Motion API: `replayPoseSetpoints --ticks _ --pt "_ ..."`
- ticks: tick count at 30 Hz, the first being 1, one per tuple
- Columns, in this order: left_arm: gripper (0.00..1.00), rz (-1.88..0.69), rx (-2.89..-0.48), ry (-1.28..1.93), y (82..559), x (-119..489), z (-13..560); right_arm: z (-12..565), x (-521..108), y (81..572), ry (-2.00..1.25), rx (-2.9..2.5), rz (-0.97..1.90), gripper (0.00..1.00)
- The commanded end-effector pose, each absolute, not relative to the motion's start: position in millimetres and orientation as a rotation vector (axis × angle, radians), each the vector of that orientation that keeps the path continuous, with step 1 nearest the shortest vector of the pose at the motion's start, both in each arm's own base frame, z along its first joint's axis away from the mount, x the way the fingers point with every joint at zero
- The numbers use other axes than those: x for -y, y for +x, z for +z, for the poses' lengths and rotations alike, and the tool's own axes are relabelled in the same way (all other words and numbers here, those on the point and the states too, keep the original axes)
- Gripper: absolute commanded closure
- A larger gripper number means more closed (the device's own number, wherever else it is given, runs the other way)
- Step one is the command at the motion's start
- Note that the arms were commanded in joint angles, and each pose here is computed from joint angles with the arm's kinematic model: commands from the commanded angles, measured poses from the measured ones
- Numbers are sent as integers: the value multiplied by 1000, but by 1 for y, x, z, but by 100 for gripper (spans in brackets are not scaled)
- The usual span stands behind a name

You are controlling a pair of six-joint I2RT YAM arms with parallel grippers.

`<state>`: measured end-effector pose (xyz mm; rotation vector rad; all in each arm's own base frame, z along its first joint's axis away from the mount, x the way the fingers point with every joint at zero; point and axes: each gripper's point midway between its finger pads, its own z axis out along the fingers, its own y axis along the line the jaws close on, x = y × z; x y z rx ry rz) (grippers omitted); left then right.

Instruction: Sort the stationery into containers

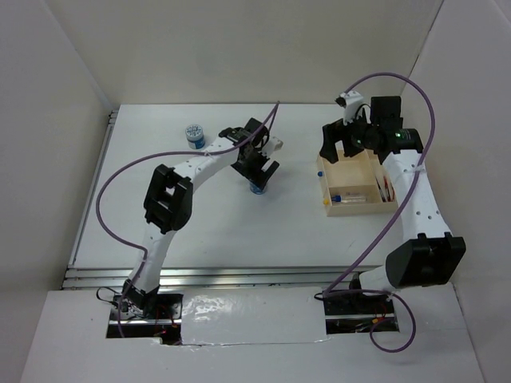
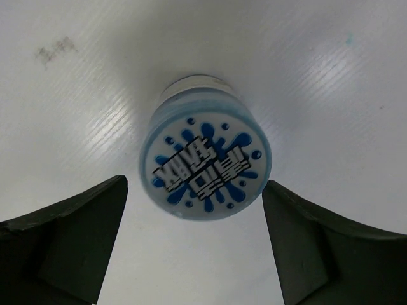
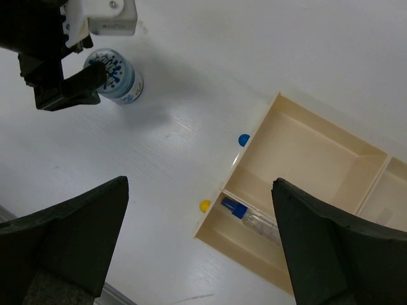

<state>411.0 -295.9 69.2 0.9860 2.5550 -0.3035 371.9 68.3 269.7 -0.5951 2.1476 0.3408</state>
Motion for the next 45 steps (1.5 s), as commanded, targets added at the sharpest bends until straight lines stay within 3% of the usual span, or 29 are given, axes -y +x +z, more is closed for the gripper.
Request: replayPoseSetpoints --ticks 1,6,9,15,21,36,45 --pt "1 -419 -2435 828 417 293 154 294 -86 386 -584 -2055 327 0" --pt "1 -605 -2155 627 432 246 282 286 -124 398 -670 -2056 344 0" --pt "1 -634 -2131 497 431 191 305 263 -154 406 -750 -2093 348 0" --pt "1 -543 -2281 309 390 99 245 207 -215 412 -896 -2230 416 0" --pt "1 -568 -2283 86 371 43 236 166 -257 414 -960 -2330 454 0" --pt "1 -585 -2285 29 369 36 228 87 -277 410 -1041 -2478 377 0" --pt "1 -597 -2295 24 369 38 222 79 -278 411 -1056 -2469 384 3"
